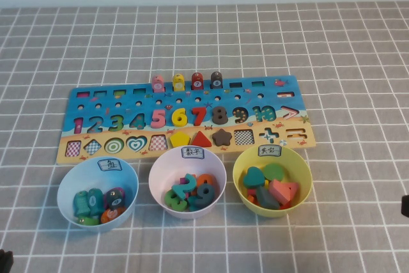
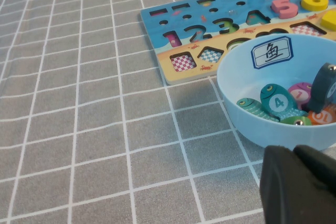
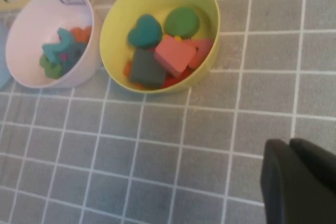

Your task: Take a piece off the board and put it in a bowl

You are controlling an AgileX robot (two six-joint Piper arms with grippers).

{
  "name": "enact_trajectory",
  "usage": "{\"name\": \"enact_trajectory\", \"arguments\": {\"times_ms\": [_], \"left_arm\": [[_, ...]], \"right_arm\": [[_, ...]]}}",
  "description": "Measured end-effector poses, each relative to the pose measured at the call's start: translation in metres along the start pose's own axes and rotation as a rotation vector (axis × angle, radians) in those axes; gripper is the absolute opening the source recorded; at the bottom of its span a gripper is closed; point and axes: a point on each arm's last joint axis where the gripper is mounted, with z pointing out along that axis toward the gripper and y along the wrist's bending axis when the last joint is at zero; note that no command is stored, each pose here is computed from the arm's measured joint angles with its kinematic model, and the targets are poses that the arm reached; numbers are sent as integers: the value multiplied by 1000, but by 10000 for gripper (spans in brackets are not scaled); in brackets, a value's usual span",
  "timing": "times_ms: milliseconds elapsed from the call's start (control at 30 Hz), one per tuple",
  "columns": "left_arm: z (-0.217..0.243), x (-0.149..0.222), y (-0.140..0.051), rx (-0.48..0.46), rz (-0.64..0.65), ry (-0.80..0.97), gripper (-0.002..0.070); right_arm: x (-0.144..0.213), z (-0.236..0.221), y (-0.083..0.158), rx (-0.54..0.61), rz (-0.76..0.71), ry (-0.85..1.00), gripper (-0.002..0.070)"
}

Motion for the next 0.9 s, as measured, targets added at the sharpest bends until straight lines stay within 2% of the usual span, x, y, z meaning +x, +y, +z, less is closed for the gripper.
{"name": "enact_trajectory", "arguments": {"times_ms": [333,700,900], "left_arm": [[0,0,0,0,0,2,-5],[0,0,0,0,0,2,-5],[0,0,0,0,0,2,-5]], "right_arm": [[-60,40,7,32,-69,249,-17],[-105,129,78,32,-303,465,-17],[-127,170,113,20,-402,503,-17]]}}
